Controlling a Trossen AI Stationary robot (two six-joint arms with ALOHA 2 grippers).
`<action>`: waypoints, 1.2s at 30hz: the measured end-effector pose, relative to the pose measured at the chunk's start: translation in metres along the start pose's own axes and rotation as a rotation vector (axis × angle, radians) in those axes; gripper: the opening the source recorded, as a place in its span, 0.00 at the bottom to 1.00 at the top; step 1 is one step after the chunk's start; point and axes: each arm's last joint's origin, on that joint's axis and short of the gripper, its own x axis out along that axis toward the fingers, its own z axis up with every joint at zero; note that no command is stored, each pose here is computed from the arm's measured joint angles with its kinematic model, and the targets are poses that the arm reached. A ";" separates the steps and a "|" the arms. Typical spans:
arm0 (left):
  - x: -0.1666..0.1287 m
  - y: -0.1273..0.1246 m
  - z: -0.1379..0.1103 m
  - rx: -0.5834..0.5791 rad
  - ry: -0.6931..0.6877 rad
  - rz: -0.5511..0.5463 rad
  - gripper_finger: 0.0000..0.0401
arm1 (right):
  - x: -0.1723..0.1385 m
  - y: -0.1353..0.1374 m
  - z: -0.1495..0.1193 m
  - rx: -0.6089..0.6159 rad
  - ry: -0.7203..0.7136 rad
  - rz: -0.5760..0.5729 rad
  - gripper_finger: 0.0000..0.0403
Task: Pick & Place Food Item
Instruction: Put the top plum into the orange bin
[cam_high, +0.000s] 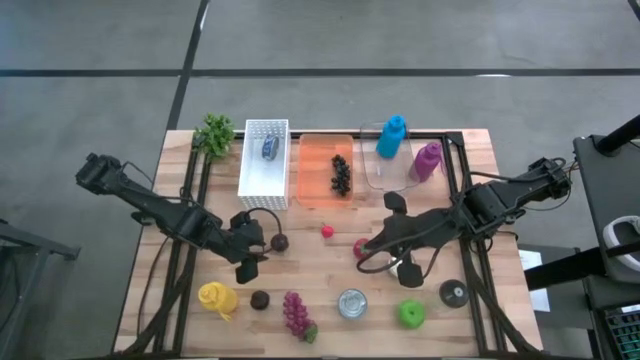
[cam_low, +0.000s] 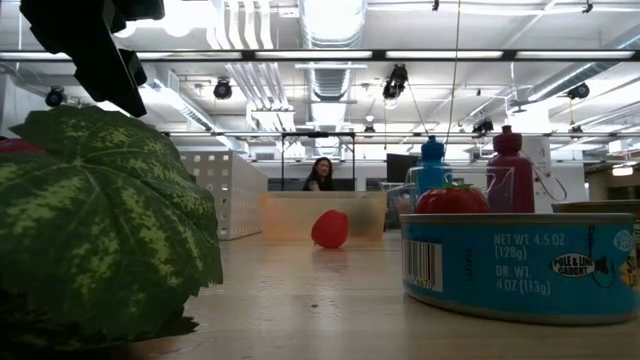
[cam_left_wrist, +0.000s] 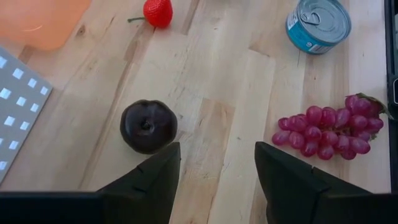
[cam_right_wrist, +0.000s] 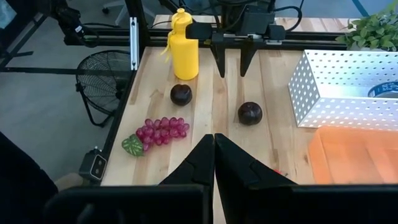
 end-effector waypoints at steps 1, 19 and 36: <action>0.000 0.000 0.000 0.000 0.000 0.000 0.53 | 0.000 0.000 0.000 0.000 0.000 0.000 0.02; 0.000 0.001 0.000 0.002 0.000 0.002 0.48 | 0.000 0.000 0.000 0.000 0.000 0.000 0.02; 0.016 0.005 -0.007 -0.087 -0.080 -0.007 0.52 | 0.000 0.000 0.000 0.000 -0.001 -0.001 0.02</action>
